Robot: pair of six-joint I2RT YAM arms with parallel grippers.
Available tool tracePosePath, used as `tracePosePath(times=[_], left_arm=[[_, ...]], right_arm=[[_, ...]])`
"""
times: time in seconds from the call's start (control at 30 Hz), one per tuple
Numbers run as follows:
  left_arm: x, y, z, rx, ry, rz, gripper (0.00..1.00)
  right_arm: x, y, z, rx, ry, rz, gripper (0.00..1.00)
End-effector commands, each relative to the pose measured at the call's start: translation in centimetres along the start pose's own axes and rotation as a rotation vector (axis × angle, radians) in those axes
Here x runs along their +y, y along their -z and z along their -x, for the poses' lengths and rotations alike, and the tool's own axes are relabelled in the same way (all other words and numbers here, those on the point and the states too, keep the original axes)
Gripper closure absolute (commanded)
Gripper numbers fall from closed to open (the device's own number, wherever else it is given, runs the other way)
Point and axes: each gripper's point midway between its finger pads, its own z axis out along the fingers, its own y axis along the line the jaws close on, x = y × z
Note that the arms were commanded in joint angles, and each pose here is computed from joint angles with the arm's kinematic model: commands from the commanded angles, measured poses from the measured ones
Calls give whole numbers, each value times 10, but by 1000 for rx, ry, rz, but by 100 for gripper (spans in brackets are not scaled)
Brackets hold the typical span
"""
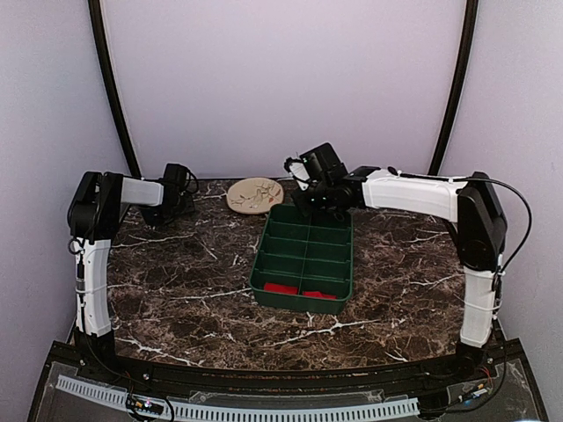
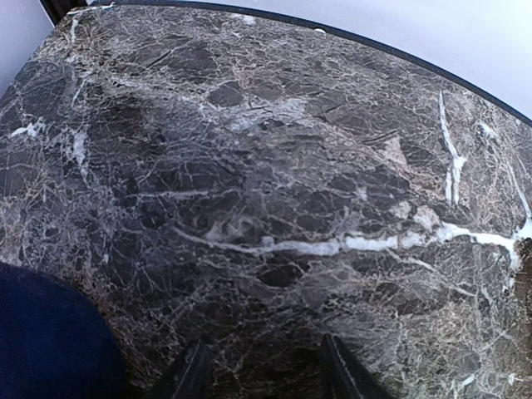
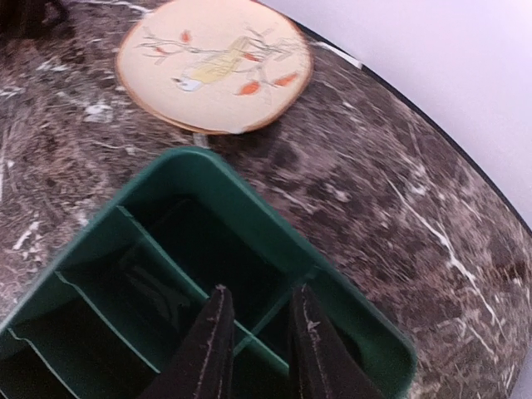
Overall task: Roll the socks
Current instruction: Reset both arms
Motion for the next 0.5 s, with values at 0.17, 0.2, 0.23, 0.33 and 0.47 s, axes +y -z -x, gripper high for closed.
tracePosePath(times=[0.17,0.2,0.23,0.33,0.47], left_arm=[[-60,52,9,-45,-111,-248,50],[-71,61,10,-74,-143,-271,50],[-83,70,8,-105,-178,-295,50],[-114,109,14,-244,-277,-358,49],[-132,167,20,-426,-335,-453,47]], right_arm=[[-131,45,2,-146,-248,-235,73],[-141,45,-4,-143,-266,-257,72],[-154,45,-12,-136,-284,-284,72],[-181,47,-33,-128,-324,-341,71],[-215,58,-58,-143,-406,-402,70]])
